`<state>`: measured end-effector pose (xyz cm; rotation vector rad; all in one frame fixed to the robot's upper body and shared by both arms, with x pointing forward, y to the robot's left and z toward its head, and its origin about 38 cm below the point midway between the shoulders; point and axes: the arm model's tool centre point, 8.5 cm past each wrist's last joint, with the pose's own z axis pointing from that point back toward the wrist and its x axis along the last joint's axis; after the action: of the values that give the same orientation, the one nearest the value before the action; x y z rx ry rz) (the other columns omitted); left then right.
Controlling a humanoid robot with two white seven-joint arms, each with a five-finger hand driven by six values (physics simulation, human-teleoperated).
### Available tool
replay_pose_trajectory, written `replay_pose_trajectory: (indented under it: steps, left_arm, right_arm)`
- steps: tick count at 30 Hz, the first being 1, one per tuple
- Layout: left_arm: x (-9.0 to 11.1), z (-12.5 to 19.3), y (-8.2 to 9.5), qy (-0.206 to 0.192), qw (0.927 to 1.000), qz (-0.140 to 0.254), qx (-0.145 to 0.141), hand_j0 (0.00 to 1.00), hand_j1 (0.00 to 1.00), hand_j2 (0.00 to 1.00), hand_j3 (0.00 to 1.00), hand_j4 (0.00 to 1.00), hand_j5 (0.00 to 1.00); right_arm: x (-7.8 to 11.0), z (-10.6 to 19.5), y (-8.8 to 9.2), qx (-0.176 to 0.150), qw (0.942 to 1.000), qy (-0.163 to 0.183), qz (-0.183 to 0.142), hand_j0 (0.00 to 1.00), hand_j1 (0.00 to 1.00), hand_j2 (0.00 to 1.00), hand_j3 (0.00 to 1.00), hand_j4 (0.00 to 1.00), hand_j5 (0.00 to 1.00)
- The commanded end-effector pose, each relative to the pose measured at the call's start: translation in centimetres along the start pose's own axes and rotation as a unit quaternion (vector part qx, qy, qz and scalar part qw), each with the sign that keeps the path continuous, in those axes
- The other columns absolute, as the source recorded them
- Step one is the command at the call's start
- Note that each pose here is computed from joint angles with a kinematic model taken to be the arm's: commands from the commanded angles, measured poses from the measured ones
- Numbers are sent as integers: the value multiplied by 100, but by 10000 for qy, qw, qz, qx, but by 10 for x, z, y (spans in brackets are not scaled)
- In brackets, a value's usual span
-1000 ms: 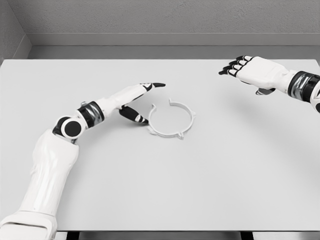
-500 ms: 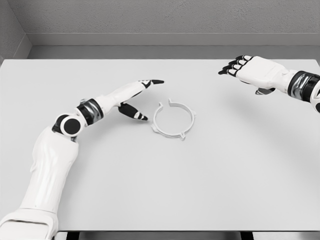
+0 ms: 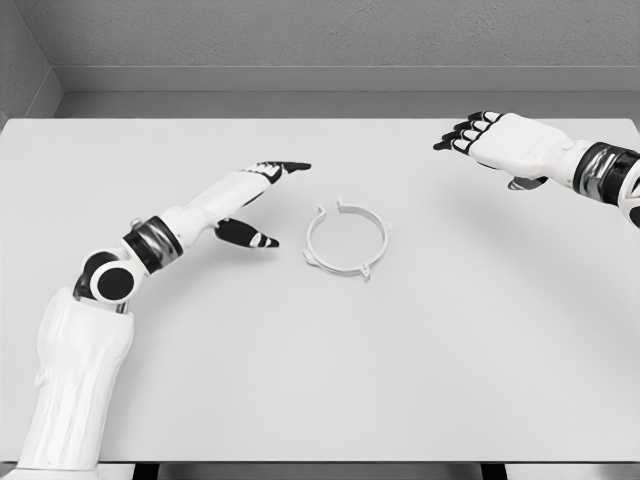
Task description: Assemble PVC drainage pipe clamps
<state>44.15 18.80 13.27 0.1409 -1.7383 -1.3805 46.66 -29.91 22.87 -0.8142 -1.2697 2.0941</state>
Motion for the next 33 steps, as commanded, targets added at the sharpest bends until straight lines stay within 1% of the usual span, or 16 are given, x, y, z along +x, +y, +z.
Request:
replay_pose_trajectory:
  steps: [1, 5, 6, 11, 13, 24, 26, 29, 33]
  left_arm:
    - [5, -3, -1, -100, 9999, -7, 4, 100, 100, 100, 100, 100, 100]
    - [16, -15, -18, -267, 9993, -28, -277, 100, 100, 100, 100, 100, 100]
    - [17, -17, -20, -278, 9991, -23, -312, 100, 100, 100, 100, 100, 100]
    - [19, -20, -24, -312, 9988, -25, -379, 100, 100, 100, 100, 100, 100]
    - [18, -22, -29, -295, 9986, 44, -444, 100, 100, 100, 100, 100, 100]
    - [10, -24, -34, -172, 9984, 149, -522, 100, 100, 100, 100, 100, 100]
    - [5, -25, -39, -115, 9980, 229, -577, 100, 100, 100, 100, 100, 100]
    - [3, -27, -37, -102, 9980, 221, -591, 100, 100, 100, 100, 100, 100]
    - [3, -34, -36, -109, 9978, 281, -594, 100, 100, 100, 100, 100, 100]
  right_arm:
    - [0, 0, 0, -7, 10000, 5, -8, 100, 100, 100, 100, 100, 100]
    - [0, 0, 0, -7, 10000, 5, -8, 100, 100, 100, 100, 100, 100]
    - [-3, 3, 1, 20, 10000, 47, 5, 100, 100, 100, 100, 100, 100]
    - [-6, 6, 1, 40, 10000, 74, 16, 100, 100, 100, 100, 100, 100]
    - [-6, 7, 1, 39, 10000, 84, 18, 100, 100, 100, 100, 100, 100]
    - [-6, 7, 0, 21, 10000, 90, 13, 100, 100, 100, 100, 100, 100]
    - [-7, 7, 0, 17, 10000, 96, 16, 100, 100, 100, 100, 100, 100]
    - [-5, 7, -1, 6, 10000, 71, 31, 100, 100, 100, 100, 100, 100]
    - [-5, 7, -2, -45, 9999, 35, -99, 100, 100, 100, 100, 100, 100]
